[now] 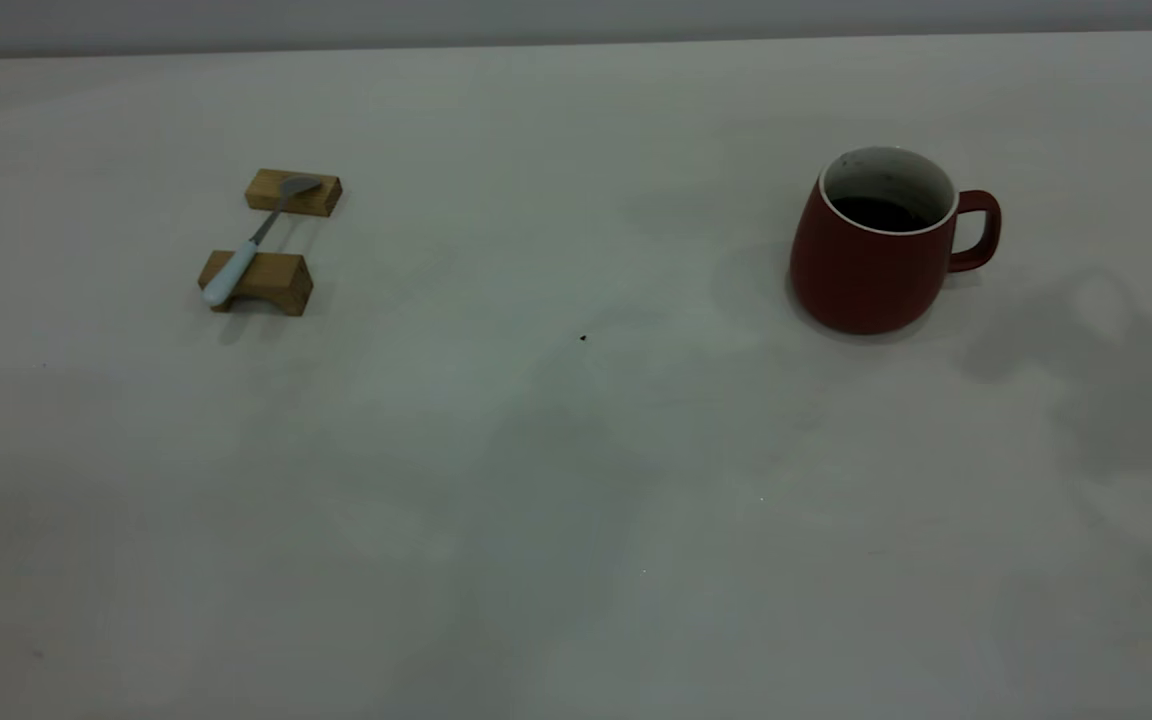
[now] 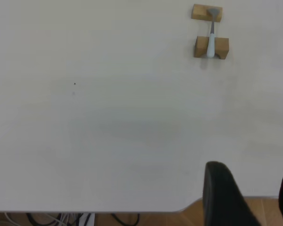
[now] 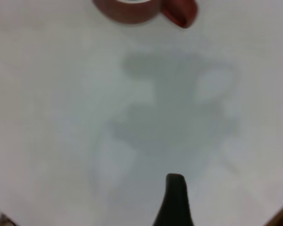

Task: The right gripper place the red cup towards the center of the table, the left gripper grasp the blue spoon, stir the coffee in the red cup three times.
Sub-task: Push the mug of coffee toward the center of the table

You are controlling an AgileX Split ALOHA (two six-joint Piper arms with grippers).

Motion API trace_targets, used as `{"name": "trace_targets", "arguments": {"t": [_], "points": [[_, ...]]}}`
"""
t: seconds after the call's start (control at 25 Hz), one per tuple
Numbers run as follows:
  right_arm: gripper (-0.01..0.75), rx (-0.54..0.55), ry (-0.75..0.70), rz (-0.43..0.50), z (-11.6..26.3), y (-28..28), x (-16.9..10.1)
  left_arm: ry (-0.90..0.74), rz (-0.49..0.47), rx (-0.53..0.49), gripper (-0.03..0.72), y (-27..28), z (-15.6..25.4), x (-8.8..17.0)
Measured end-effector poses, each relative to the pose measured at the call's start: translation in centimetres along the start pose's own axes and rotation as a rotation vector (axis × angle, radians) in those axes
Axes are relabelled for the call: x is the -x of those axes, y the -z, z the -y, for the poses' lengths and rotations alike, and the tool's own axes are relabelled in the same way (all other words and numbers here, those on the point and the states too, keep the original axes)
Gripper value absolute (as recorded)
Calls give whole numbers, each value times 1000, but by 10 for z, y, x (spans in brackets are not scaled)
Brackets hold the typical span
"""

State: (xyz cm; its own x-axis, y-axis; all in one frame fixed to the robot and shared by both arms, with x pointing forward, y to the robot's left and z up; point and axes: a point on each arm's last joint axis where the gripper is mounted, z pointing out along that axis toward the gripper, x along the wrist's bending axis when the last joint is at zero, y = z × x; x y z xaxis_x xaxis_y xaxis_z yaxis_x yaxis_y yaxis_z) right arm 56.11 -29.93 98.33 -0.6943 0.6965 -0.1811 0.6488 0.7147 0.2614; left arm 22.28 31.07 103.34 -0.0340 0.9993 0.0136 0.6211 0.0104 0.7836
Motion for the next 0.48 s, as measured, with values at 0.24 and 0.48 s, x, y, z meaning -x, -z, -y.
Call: {"name": "trace_targets", "arguments": {"t": [0.24,0.48], "points": [[681,-82,196,-72,-28,-76,20,0,0,0,370,0,0,0],[676,-88,364,-44,-52,-113,22,-1,0,0,370,0,0,0]]}}
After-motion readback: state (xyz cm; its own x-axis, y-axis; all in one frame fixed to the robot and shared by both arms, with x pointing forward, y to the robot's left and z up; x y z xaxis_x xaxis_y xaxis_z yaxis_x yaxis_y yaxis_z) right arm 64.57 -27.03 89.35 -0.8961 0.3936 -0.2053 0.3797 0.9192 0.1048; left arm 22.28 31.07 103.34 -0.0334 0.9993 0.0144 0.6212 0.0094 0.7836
